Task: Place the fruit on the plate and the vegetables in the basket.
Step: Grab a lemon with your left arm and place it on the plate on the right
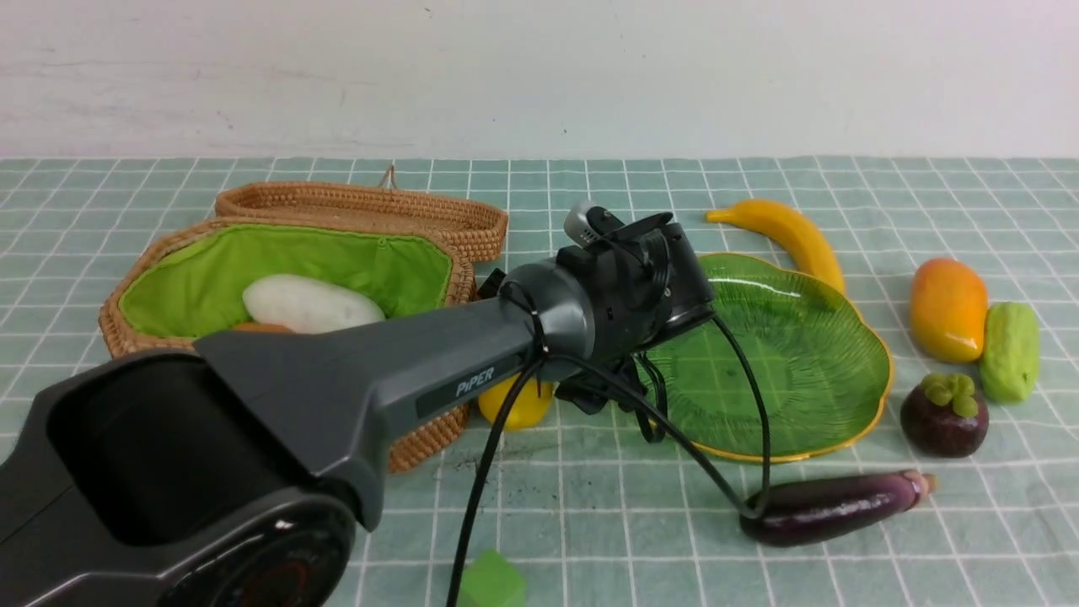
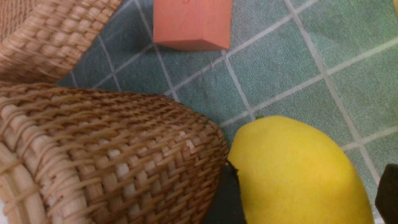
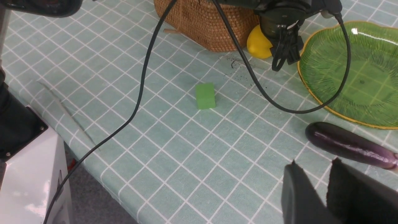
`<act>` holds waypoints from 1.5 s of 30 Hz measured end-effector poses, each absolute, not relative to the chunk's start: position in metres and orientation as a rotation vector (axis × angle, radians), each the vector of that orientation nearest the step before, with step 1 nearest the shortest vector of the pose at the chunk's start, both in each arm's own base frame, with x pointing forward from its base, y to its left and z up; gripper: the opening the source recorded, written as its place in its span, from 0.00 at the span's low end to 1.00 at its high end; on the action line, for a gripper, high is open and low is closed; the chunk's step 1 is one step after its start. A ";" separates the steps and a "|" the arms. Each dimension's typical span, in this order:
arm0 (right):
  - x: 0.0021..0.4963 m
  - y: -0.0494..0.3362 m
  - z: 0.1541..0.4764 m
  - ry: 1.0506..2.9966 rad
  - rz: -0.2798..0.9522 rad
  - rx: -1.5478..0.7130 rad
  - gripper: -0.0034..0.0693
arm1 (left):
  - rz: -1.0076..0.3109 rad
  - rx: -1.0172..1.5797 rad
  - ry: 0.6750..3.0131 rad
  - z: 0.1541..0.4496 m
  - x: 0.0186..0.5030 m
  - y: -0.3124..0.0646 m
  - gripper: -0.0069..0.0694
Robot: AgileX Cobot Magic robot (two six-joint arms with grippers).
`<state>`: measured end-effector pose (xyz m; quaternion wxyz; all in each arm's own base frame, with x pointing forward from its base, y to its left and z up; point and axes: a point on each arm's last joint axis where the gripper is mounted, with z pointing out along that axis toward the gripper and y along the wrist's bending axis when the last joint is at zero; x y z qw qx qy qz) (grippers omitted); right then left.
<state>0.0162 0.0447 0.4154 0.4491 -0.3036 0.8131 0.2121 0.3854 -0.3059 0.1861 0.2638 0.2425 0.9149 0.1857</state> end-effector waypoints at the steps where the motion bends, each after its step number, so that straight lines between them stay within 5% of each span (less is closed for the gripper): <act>1: 0.016 0.045 0.415 2.011 0.525 -0.751 0.27 | 0.502 0.651 2.475 0.186 0.385 -0.306 0.84; 45: 0.016 0.045 0.415 2.001 0.512 -0.773 0.27 | 0.516 0.532 2.552 0.184 0.380 -0.303 0.84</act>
